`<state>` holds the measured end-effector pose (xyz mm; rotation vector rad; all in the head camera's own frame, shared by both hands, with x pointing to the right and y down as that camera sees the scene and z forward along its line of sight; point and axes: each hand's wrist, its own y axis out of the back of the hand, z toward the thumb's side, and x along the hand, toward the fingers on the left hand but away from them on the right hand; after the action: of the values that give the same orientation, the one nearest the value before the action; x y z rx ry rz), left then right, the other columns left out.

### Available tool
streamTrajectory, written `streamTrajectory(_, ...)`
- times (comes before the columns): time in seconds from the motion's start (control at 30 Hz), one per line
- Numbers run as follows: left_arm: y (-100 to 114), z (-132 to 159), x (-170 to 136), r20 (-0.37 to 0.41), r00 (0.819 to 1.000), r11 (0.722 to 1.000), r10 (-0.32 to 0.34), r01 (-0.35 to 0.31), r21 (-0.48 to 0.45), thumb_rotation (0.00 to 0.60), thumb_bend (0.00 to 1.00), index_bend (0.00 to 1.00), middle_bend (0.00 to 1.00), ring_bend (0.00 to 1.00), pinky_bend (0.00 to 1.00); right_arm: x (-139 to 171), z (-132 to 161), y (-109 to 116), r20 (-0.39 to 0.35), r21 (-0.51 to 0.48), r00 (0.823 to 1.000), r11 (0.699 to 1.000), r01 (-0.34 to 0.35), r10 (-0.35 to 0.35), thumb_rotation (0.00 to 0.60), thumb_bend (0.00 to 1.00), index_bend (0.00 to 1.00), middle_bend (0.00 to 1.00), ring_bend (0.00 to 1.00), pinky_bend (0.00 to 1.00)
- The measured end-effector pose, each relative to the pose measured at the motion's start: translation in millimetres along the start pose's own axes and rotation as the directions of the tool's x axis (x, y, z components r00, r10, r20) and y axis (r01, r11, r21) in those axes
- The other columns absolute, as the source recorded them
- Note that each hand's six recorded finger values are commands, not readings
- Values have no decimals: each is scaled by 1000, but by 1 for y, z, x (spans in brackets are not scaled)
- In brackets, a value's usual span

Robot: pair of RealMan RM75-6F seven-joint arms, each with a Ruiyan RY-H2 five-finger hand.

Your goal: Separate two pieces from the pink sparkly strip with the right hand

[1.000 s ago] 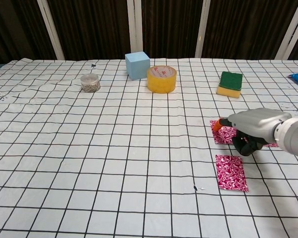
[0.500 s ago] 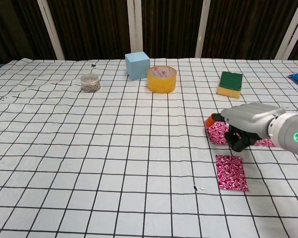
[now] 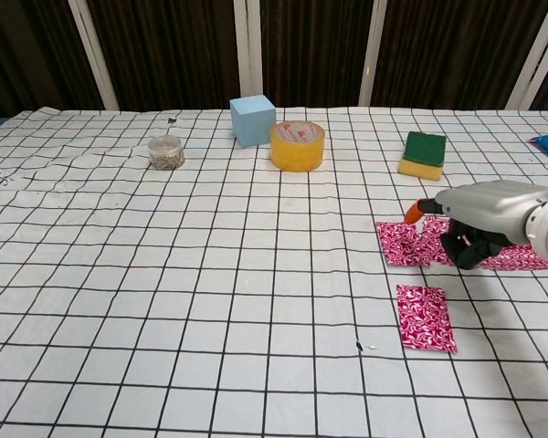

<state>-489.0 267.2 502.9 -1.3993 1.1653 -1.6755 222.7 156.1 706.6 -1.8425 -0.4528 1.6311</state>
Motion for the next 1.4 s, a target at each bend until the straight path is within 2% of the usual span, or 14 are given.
streamTrajectory(0.27, -1, 1, 0, 0, 1000, 1000, -2, 2, 3, 600, 324, 161, 0, 0, 101, -1, 4, -13, -16, 10, 1000, 1000, -24, 25, 600, 782, 174, 817, 715, 542)
streamTrajectory(0.67, -1, 0, 1, -1, 1000, 1000, -4, 4, 3, 600, 324, 161, 0, 0, 101, -4, 10, -21, -24, 15, 999, 999, -38, 38, 600, 782, 174, 817, 716, 542)
streamTrajectory(1.17, 0, -1, 1, -2, 1000, 1000, -2, 2, -3, 600, 325, 161, 0, 0, 101, -6, 38, -22, -74, 2, 996, 999, -41, 41, 600, 783, 174, 817, 715, 542)
streamTrajectory(1.4, 0, -2, 2, -3, 1000, 1000, -4, 4, -7, 600, 324, 161, 0, 0, 101, -9, 51, -14, -85, 0, 996, 1000, -25, 25, 600, 783, 174, 817, 716, 542)
